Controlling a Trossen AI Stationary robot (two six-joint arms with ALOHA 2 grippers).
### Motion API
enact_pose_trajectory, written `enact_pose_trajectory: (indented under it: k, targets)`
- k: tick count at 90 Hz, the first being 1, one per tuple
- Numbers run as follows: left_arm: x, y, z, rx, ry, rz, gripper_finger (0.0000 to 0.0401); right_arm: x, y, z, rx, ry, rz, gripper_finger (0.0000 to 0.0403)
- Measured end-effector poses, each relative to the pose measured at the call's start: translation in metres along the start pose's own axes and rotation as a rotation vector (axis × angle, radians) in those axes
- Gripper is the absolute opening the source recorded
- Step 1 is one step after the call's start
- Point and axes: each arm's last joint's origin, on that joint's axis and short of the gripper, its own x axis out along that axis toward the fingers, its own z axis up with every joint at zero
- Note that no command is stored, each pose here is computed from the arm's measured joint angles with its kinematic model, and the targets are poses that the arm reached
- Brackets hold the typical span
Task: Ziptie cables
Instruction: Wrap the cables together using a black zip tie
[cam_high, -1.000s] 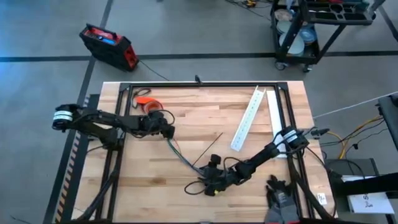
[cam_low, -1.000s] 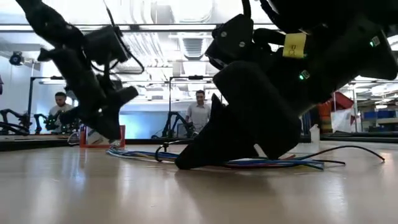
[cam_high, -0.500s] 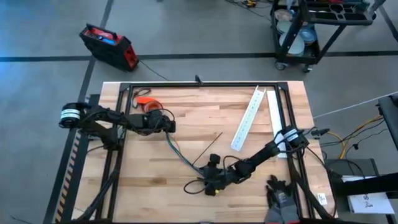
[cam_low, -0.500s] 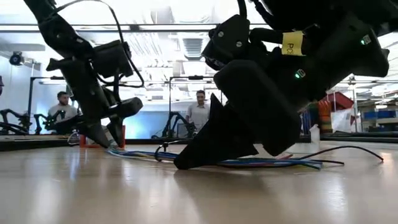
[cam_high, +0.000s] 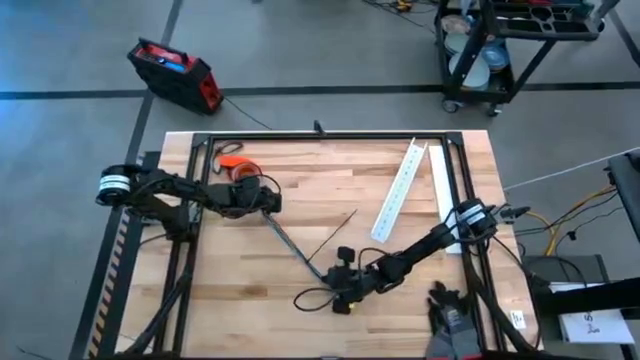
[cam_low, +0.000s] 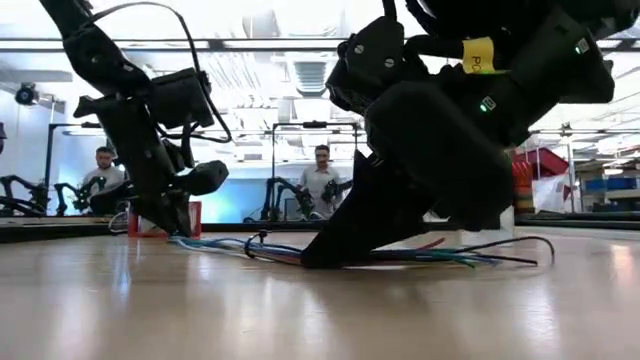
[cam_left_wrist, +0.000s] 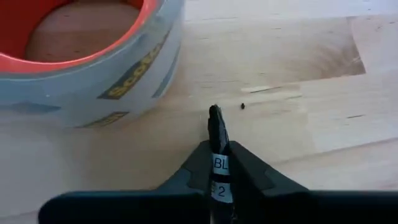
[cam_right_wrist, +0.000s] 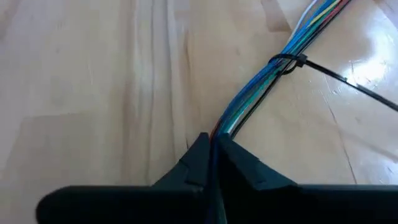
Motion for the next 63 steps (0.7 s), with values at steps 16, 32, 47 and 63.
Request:
enact_pose_trajectory:
  k: [16,32,47,63]
  targets:
    - [0.000,-0.001,0.001,-0.015,-0.015,-0.010,0.0017,-0.009,0.000,0.003,0.000,0.022,0.021,0.0004]
    - [0.001,-0.002,0.001,-0.027,-0.034,-0.021,0.0017,-0.014,-0.002,0.005,-0.022,0.026,0.005,0.0030]
    - [0.001,-0.001,0.003,-0.030,-0.075,-0.004,0.0017,-0.021,-0.004,0.010,-0.008,0.017,-0.005,0.0098]
    - [0.001,-0.003,0.004,-0.027,-0.081,-0.016,0.0017,-0.016,-0.014,0.015,0.037,-0.031,-0.099,0.0161]
